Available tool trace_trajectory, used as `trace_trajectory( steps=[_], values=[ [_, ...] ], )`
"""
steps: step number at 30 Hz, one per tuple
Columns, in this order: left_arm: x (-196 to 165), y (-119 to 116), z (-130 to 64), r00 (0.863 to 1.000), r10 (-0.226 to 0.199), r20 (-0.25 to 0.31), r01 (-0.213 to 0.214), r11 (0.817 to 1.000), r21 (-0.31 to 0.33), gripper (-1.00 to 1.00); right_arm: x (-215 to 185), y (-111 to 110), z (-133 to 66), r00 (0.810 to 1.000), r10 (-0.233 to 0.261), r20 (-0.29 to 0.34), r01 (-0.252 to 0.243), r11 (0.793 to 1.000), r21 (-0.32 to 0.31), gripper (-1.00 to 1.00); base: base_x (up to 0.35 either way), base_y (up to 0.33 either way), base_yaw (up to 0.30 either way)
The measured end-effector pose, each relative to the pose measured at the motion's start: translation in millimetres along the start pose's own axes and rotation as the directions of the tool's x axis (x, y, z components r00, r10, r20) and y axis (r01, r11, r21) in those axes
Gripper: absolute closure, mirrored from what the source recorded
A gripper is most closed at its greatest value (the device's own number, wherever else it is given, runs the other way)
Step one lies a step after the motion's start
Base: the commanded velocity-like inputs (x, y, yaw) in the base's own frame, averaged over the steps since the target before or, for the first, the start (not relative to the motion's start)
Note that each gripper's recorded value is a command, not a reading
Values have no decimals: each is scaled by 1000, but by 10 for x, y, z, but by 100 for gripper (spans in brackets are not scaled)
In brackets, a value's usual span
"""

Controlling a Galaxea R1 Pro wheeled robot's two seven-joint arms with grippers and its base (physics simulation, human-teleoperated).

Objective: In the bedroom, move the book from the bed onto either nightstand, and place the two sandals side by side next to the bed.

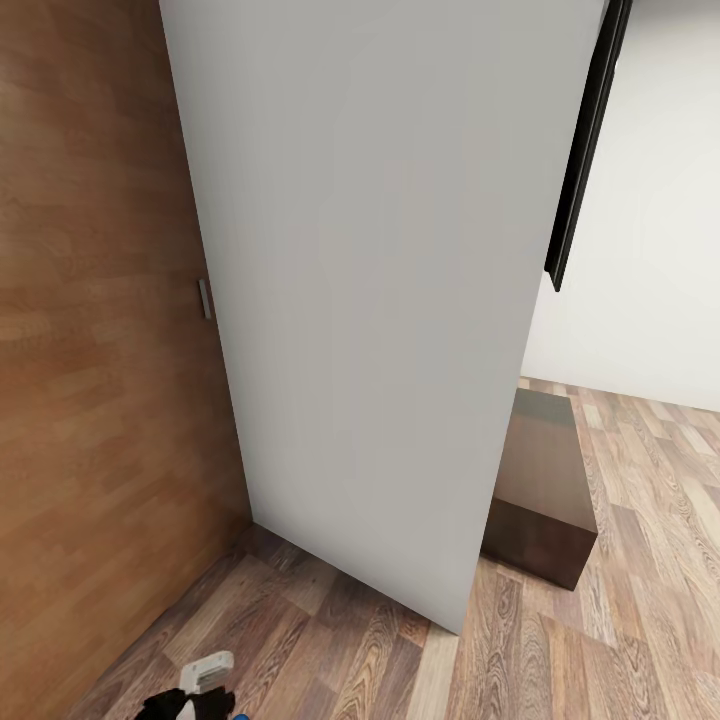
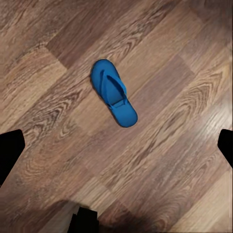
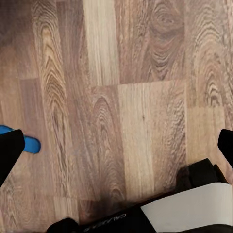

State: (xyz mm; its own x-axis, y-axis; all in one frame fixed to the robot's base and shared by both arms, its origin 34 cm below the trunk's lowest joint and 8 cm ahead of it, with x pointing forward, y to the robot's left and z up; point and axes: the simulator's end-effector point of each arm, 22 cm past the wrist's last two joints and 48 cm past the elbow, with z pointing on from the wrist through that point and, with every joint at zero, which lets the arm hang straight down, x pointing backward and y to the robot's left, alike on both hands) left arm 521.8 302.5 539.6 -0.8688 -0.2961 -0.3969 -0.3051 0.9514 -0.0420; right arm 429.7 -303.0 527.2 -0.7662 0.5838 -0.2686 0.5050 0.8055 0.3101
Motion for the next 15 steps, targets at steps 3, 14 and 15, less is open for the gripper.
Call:
trace_trajectory(
  steps=[3,14,15],
  values=[
    [-180,-91,-21,1000,-8,19,8,1000,12,-100,-95,172,-4,999,41,-7,-41,998,-50,-100,0,0,0],
    [-834,-400,-181,995,-80,63,83,996,-37,-100,-568,1014,-211,983,183,25,-163,923,-349,-100,0,0,0],
    [-872,-418,-197,993,-100,63,102,994,-43,-100,-617,1096,-250,982,186,31,-161,911,-379,-100,0,0,0]
  ],
)
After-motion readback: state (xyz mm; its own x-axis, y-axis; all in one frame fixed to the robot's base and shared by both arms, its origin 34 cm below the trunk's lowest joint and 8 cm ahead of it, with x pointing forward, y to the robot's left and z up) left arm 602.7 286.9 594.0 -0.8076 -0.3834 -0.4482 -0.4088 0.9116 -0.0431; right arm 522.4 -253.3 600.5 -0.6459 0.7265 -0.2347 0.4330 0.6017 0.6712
